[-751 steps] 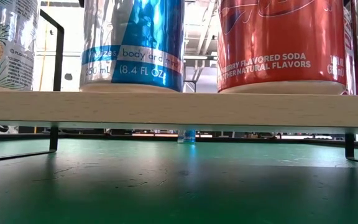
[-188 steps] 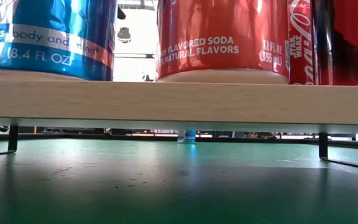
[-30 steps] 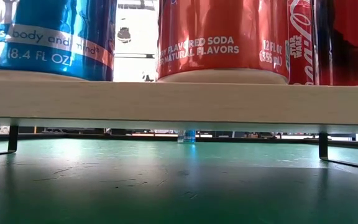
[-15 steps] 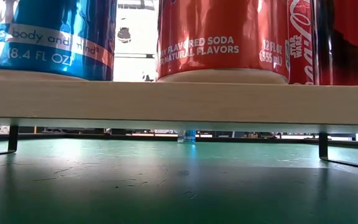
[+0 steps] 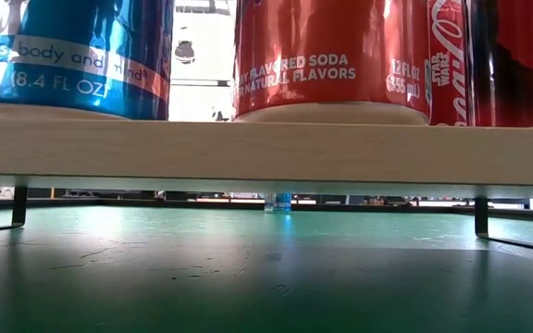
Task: Place canned beverage on shelf
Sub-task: Put the blue soda can on the shelf aligned with the other blue soda can
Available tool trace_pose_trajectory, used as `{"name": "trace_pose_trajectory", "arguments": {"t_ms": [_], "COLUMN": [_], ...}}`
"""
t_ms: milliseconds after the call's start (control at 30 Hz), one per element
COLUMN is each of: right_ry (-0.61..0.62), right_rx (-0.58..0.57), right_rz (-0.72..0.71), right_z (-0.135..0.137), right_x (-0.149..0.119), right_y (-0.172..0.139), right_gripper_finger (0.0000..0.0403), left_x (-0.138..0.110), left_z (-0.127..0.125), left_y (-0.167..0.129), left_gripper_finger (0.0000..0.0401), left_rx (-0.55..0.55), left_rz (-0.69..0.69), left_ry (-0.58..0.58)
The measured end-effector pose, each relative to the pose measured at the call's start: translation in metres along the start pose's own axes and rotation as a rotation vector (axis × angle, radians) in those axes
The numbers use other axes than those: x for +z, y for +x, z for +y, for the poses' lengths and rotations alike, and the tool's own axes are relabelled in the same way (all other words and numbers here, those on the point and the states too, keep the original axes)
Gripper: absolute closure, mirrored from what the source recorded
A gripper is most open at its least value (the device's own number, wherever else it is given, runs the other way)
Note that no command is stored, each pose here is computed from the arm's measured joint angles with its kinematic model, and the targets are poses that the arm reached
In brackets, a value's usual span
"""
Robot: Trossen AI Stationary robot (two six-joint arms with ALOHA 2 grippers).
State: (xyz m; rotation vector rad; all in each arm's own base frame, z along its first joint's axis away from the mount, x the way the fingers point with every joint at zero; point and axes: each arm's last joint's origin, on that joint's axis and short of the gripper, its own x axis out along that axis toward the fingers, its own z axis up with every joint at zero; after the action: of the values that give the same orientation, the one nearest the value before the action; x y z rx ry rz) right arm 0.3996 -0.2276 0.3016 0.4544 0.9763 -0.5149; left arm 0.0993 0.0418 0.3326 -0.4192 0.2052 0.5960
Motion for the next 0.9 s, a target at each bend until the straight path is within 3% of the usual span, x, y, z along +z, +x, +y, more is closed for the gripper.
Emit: {"name": "trace_pose_trajectory", "arguments": {"t_ms": [900], "right_ry": [-0.002], "right_rx": [0.017], "right_rz": [-0.057], "right_z": [0.0069], "right_x": [0.0047], "right_y": [0.0016], "right_gripper_finger": [0.0136], "left_x": [0.0], "left_z": [0.0001], "left_y": [0.0], "left_gripper_finger": [0.0072], "left_rx": [0.002], "left_rz": [-0.001], "left_ry": [0.005]}}
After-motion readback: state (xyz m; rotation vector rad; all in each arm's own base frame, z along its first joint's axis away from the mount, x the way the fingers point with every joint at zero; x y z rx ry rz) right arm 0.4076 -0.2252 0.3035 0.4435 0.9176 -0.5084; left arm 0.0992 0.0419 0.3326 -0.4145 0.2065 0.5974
